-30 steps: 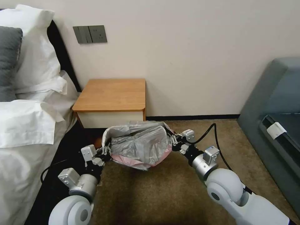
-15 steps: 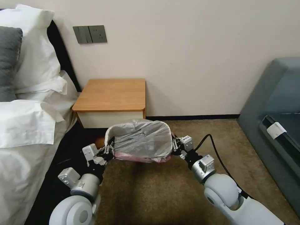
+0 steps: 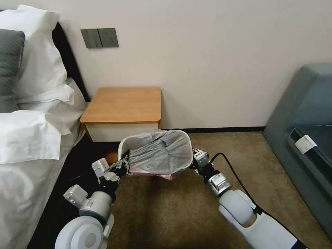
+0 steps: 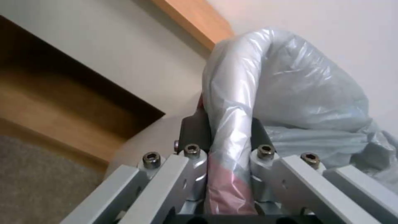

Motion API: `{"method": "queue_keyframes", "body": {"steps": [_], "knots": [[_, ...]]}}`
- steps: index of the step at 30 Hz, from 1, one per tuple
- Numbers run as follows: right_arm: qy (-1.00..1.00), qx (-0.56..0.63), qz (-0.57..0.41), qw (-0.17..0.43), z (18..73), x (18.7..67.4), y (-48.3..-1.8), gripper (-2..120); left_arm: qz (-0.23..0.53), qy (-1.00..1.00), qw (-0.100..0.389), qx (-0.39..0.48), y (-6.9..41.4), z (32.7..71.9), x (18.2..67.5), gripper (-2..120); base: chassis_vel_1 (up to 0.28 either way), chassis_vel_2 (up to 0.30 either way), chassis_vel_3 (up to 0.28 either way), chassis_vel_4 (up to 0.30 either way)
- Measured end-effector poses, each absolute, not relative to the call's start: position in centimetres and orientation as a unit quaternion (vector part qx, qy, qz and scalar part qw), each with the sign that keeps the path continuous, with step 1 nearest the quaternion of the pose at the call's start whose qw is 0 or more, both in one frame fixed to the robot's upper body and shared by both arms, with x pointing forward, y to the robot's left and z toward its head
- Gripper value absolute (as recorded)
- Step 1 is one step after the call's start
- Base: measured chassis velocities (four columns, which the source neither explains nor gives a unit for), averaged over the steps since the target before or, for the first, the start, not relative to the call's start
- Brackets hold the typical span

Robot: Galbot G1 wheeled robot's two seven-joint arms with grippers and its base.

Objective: Pick up the garbage bag from the table and place it over the trash can.

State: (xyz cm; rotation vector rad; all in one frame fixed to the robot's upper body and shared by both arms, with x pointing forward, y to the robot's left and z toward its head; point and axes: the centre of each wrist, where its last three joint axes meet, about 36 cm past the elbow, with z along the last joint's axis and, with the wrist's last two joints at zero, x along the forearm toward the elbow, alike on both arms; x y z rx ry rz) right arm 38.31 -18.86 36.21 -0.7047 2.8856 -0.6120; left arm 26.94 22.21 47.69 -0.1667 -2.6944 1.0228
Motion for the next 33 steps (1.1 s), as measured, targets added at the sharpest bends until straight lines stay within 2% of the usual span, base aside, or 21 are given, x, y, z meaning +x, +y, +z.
{"method": "queue_keyframes", "body": {"steps": [20,33], "knots": [[0.938,-0.212,-0.262,0.083,34.8,39.8,-19.0,0,0.367,-0.919,0.132,-0.063,21.9,47.9,26.9,8,0.0,0.0,0.0,0.0],[0.935,-0.205,-0.278,0.076,33.7,40.5,-19.5,0,0.374,-0.916,0.13,-0.064,21.8,48.3,26.7,8,0.0,0.0,0.0,0.0]]}}
